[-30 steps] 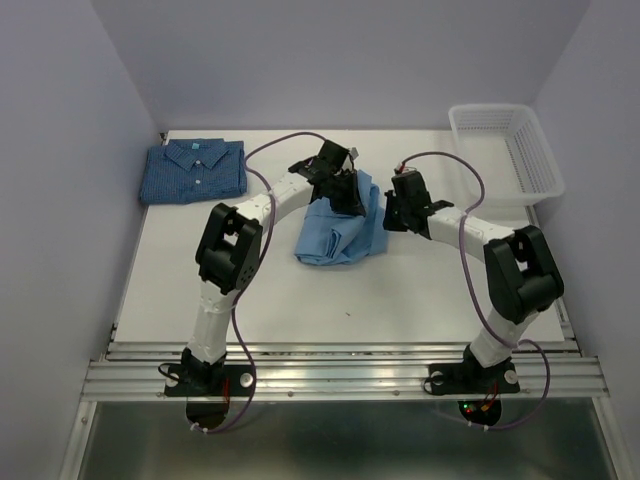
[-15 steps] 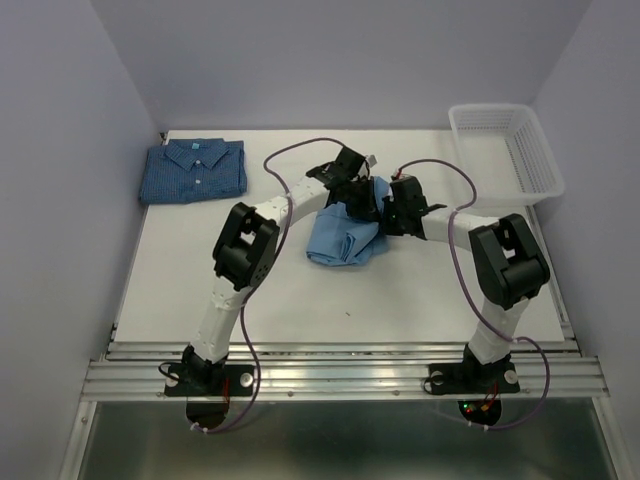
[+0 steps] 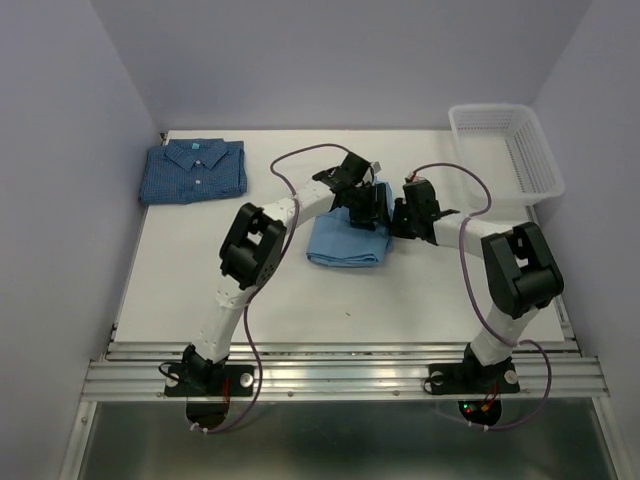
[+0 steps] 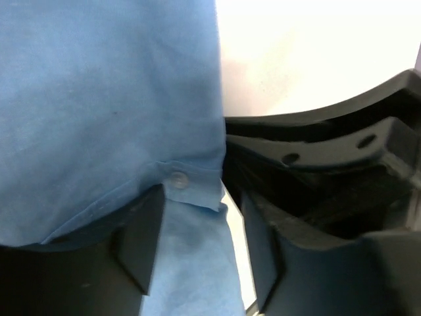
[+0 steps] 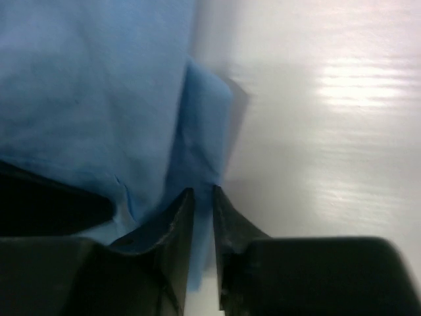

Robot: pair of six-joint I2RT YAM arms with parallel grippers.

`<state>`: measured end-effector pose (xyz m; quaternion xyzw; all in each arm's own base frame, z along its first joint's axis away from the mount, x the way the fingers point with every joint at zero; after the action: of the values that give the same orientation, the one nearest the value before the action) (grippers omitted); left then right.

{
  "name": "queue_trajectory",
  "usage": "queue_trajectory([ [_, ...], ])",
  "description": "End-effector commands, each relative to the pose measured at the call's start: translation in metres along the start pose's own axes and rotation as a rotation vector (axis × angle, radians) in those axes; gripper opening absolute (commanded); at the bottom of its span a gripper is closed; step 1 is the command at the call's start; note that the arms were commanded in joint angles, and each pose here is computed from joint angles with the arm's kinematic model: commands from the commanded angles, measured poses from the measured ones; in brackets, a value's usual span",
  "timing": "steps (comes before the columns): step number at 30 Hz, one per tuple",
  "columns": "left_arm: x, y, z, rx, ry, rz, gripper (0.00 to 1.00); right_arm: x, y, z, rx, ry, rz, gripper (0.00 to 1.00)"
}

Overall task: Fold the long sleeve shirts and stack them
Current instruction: Fold the shirt

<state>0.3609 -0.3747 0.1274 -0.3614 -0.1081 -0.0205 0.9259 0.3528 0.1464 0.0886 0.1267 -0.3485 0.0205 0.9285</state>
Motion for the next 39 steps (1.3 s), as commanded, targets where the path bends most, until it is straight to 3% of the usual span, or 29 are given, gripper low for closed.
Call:
queue_trajectory([
  [1, 0.012, -0.077, 0.053, -0.214, -0.107, -0.158, 0.65, 0.024, -0.002, 0.04, -0.071, -0.075, 0.046, 0.3],
  [5, 0.018, -0.104, 0.091, -0.274, -0.18, -0.239, 0.81, 0.052, -0.007, 0.083, -0.182, -0.174, 0.074, 0.44],
  [6, 0.019, -0.108, 0.098, -0.277, -0.198, -0.259, 0.99, 0.055, -0.008, 0.093, -0.194, -0.185, 0.087, 0.51],
  [7, 0.02, -0.115, 0.114, -0.276, -0.241, -0.276, 0.99, 0.061, -0.005, 0.107, -0.178, -0.222, 0.098, 0.92],
  [8, 0.021, -0.117, 0.12, -0.268, -0.261, -0.286, 0.99, 0.063, -0.004, 0.113, -0.157, -0.229, 0.131, 1.0],
  [10, 0.024, -0.118, 0.143, -0.236, -0.325, -0.295, 0.99, 0.063, 0.006, 0.123, -0.055, -0.233, 0.156, 1.0],
  [15, 0.041, -0.074, 0.188, -0.095, -0.514, -0.169, 0.99, 0.07, 0.035, 0.122, 0.219, -0.245, 0.175, 1.0],
  [18, 0.042, -0.038, 0.195, -0.063, -0.534, -0.099, 0.99, 0.077, 0.045, 0.109, 0.306, -0.247, 0.177, 1.0],
  [24, 0.047, 0.033, 0.196, 0.072, -0.55, 0.056, 0.99, 0.072, 0.095, 0.092, 0.658, -0.135, 0.187, 1.0],
  [30, 0.051, 0.052, 0.185, 0.109, -0.54, 0.096, 0.99, 0.027, 0.084, 0.064, 0.58, 0.067, 0.152, 1.0],
  [36, 0.058, 0.045, 0.163, 0.013, -0.477, 0.071, 0.99, -0.048, 0.042, 0.052, 0.377, 0.251, 0.087, 1.0],
  [39, 0.062, 0.038, 0.143, -0.019, -0.422, 0.03, 0.99, -0.065, 0.026, 0.038, 0.322, 0.314, 0.04, 1.0],
])
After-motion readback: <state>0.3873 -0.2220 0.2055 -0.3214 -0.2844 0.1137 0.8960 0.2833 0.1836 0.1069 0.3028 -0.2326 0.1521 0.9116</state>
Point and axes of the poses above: each gripper's point midway between its finger pads, its own z axis back along the fingers, its own y axis along the line the jaws close on, x = y × z, the point moved 8 cm from there along z, back along the fingers, and after that the axes turned 8 degrees about z, right-handed, at the moved point
